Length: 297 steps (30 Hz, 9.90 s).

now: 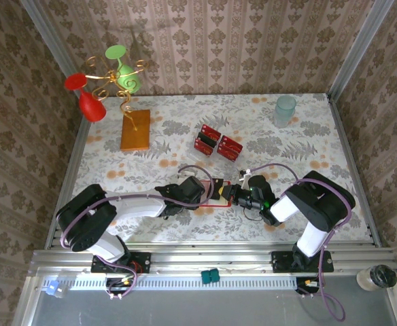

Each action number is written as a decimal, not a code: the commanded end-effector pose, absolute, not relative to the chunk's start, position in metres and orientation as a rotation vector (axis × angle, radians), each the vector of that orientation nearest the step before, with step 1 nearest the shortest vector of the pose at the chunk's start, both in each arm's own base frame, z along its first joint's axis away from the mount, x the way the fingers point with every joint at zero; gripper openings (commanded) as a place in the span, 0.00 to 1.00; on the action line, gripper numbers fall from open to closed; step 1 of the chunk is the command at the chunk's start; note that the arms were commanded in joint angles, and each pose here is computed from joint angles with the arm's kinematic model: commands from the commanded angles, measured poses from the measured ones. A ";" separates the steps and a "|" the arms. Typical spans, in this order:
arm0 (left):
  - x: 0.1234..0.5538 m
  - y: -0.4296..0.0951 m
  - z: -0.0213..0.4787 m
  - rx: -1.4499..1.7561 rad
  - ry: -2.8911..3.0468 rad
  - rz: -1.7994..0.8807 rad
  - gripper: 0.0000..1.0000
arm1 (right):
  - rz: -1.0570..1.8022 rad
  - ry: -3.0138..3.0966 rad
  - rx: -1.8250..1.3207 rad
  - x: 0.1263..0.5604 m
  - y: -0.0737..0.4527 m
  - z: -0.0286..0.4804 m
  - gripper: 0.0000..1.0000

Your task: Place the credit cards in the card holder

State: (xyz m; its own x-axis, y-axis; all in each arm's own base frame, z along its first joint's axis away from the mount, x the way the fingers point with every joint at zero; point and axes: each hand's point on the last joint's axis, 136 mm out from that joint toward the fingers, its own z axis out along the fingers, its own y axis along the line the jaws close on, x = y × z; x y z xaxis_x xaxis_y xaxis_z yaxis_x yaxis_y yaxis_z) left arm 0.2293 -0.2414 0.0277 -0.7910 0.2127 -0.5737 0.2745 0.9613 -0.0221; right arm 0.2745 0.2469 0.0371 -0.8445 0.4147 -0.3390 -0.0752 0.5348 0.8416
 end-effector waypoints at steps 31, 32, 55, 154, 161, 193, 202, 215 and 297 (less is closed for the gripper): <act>0.217 -0.226 0.009 0.345 2.555 -0.052 0.68 | 1.233 2.187 0.285 0.296 0.249 0.056 0.00; 0.217 -0.226 0.009 0.344 2.555 -0.052 0.68 | 1.236 2.187 0.287 0.296 0.249 0.056 0.00; 0.216 -0.225 0.009 0.342 2.555 -0.055 0.68 | 1.262 2.191 0.309 0.293 0.250 0.046 0.00; 0.217 -0.213 0.025 0.278 2.509 -0.085 0.68 | 0.982 2.673 0.003 0.261 0.253 0.050 0.40; 0.219 -0.210 0.020 0.264 2.512 -0.089 0.68 | 0.942 2.722 -0.048 0.271 0.264 0.047 0.22; 0.233 -0.195 0.042 0.189 2.487 -0.106 0.69 | 0.874 2.733 -0.158 0.281 0.296 0.060 0.24; 0.246 -0.185 0.039 0.156 2.507 -0.104 0.69 | 0.811 2.774 -0.150 0.281 0.291 0.047 0.20; 0.250 -0.194 0.020 0.203 2.550 -0.088 0.68 | 0.758 2.811 -0.164 0.288 0.295 0.031 0.14; 0.253 -0.206 0.071 0.187 2.440 -0.211 0.82 | 0.537 2.664 -0.120 0.280 0.225 0.102 0.48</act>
State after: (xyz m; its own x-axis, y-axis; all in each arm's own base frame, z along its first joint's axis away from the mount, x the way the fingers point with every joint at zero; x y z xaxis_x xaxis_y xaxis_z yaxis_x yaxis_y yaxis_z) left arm 0.2560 -0.2065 0.0597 -0.7748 0.0818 -0.6269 0.1750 0.9806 -0.0884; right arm 0.2871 0.2585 0.1155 -0.9038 0.0043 -0.4280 -0.2092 0.8679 0.4505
